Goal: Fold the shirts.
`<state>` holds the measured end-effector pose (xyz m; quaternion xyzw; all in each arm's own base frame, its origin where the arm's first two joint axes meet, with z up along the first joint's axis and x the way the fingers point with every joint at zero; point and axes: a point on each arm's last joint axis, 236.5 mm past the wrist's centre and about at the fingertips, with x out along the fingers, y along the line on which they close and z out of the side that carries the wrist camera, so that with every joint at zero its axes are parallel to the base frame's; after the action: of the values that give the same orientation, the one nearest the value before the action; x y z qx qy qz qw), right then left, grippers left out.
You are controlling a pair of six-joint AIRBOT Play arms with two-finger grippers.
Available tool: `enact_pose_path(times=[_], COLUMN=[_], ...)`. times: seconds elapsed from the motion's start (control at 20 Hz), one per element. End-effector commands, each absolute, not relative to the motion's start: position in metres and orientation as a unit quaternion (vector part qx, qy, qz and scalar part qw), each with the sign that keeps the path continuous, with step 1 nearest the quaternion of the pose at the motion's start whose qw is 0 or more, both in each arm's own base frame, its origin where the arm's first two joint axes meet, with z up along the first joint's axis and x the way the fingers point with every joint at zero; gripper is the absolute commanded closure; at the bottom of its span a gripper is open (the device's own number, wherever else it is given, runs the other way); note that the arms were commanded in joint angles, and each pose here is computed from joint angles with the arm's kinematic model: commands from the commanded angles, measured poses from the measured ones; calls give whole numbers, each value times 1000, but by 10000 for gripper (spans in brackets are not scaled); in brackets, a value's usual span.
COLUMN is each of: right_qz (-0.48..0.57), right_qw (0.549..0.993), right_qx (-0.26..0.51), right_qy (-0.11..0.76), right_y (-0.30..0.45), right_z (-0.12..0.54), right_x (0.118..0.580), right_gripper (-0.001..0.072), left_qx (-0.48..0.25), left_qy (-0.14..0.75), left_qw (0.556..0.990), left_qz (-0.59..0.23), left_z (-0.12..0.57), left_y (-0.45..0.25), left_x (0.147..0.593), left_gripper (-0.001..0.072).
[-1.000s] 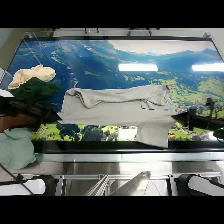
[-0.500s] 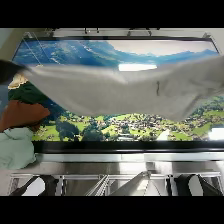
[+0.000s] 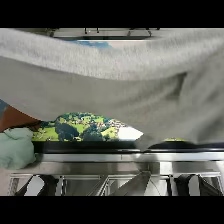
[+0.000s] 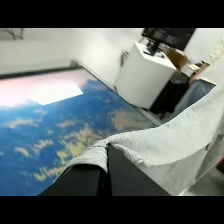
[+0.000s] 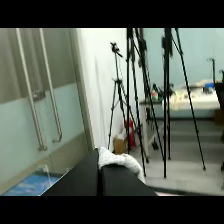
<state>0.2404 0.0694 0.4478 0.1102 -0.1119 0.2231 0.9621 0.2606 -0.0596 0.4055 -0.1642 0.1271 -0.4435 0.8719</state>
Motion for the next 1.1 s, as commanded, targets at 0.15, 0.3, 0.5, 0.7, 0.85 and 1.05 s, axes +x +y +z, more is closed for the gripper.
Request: enact_pose_path(times=[0.15,0.3,0.5,0.7,0.85,1.05], right_qz=[227,211,191,190,202,206], right_qw=[948,931,897,849,840,835], right_qx=[210,260,323,407,418,407], right_qy=[69,145,234,278,280,307], right_y=[33,20,22,17,9,8], right_z=[308,221,108,37,26,0], right_x=[323,374,443,492,517,520], right_gripper=[698,698,699,700,699,699], left_qx=[-182,-223,-249,-275,-275,-286], left_qy=[348,418,527,540,516,540], left_qw=[800,754,695,703,729,710], left_qz=[-453,-455,-422,-373,-357,-351], left_z=[261,181,62,13,11,-26], left_y=[-87,-113,-119,-104,-98,-106], left_x=[358,410,458,512,545,546], left_gripper=[681,681,685,686,683,685])
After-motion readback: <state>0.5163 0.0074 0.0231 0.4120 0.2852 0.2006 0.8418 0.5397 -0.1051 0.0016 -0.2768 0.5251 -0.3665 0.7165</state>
